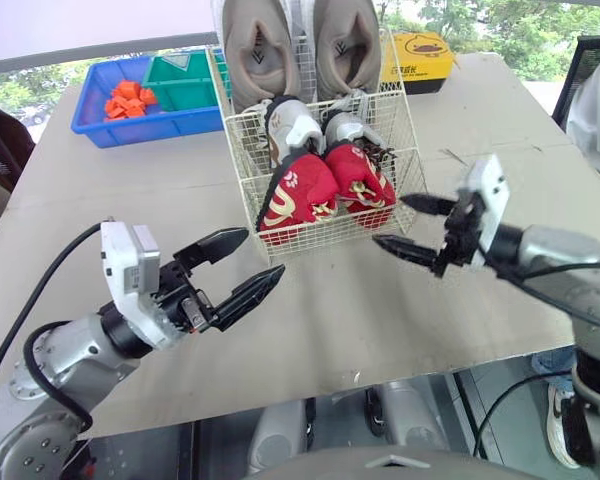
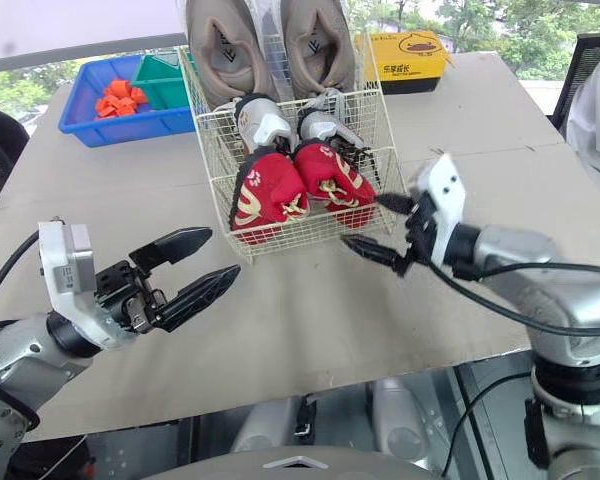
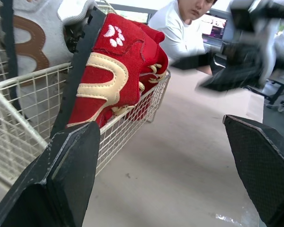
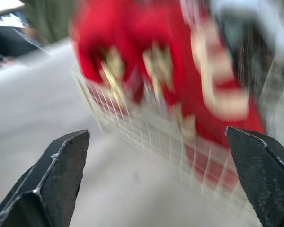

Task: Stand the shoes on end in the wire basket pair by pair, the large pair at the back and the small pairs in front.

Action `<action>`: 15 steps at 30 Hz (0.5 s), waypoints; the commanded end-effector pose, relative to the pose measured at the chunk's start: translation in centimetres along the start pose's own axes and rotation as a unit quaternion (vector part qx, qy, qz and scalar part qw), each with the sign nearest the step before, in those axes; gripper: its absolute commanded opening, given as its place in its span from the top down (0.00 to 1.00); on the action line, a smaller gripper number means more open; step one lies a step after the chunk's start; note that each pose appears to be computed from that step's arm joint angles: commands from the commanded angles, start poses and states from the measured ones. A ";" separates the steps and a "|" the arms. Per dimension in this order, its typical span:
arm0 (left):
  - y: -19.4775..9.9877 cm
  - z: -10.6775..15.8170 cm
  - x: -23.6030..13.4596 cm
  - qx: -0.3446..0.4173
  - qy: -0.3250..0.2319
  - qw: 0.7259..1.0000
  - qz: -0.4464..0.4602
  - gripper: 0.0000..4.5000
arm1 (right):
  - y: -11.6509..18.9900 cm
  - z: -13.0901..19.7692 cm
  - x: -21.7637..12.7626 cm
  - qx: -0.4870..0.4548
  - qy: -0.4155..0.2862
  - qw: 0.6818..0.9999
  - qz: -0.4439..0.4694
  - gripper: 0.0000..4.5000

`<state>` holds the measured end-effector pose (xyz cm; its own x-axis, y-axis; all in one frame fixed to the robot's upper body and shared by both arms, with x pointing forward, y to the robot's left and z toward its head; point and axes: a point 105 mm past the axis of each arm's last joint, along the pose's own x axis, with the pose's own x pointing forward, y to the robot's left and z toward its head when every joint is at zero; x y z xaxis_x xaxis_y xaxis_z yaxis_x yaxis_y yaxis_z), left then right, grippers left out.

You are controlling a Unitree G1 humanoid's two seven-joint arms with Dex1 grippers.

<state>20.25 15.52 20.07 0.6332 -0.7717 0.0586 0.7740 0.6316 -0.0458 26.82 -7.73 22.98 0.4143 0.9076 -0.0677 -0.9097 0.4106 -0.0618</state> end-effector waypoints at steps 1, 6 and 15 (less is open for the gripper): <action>-0.2 0.4 0.2 0.013 -0.001 1.000 -0.011 0.00 | 0.8 0.7 1.8 -0.006 -0.003 0.999 0.048 0.12; -0.1 0.5 0.2 0.021 -0.001 1.000 -0.004 0.00 | 0.3 0.0 3.7 -0.026 0.027 0.997 0.065 0.60; -0.5 0.3 -0.5 0.021 -0.007 0.999 0.028 0.00 | 1.2 2.7 7.1 -0.048 -0.039 0.994 0.095 0.99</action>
<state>20.01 15.82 19.37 0.6742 -0.7375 0.0409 0.7384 0.6715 -0.0623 29.51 -1.39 22.66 0.2740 0.9580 -0.0847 -0.9604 0.2679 -0.0762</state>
